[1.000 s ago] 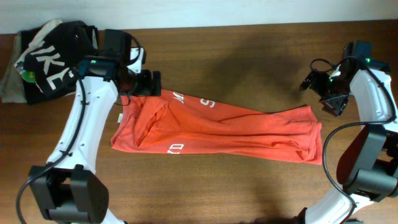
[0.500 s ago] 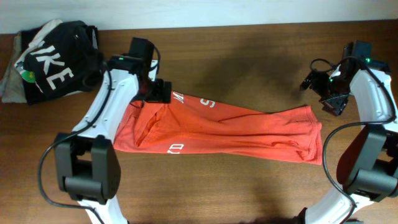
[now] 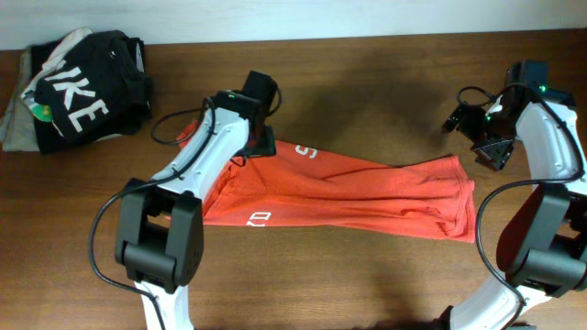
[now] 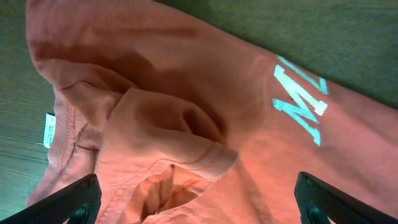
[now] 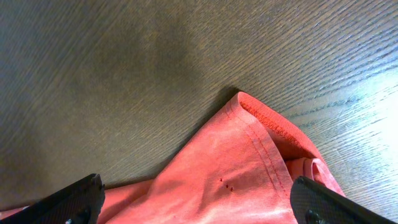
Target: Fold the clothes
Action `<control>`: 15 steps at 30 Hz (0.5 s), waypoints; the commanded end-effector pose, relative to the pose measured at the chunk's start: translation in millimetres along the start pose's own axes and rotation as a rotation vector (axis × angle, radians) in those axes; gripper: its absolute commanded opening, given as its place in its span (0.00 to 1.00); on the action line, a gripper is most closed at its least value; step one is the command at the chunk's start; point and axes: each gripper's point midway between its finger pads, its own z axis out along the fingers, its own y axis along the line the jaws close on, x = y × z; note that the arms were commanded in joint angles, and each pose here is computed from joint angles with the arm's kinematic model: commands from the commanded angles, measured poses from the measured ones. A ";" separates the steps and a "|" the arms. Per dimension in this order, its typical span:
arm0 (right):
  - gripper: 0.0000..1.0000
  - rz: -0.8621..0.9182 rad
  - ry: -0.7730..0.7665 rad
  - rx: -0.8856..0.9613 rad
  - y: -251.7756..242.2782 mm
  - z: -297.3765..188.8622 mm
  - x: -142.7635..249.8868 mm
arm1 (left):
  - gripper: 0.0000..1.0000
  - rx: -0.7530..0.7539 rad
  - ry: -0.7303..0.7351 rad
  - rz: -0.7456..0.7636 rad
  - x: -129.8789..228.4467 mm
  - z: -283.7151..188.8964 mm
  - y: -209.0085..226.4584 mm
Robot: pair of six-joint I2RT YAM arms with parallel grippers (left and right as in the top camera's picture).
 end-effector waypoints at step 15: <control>0.99 -0.001 -0.006 0.010 0.0 0.2 0.2 | 0.77 -0.187 -0.028 -0.066 -4.7 25.1 22.1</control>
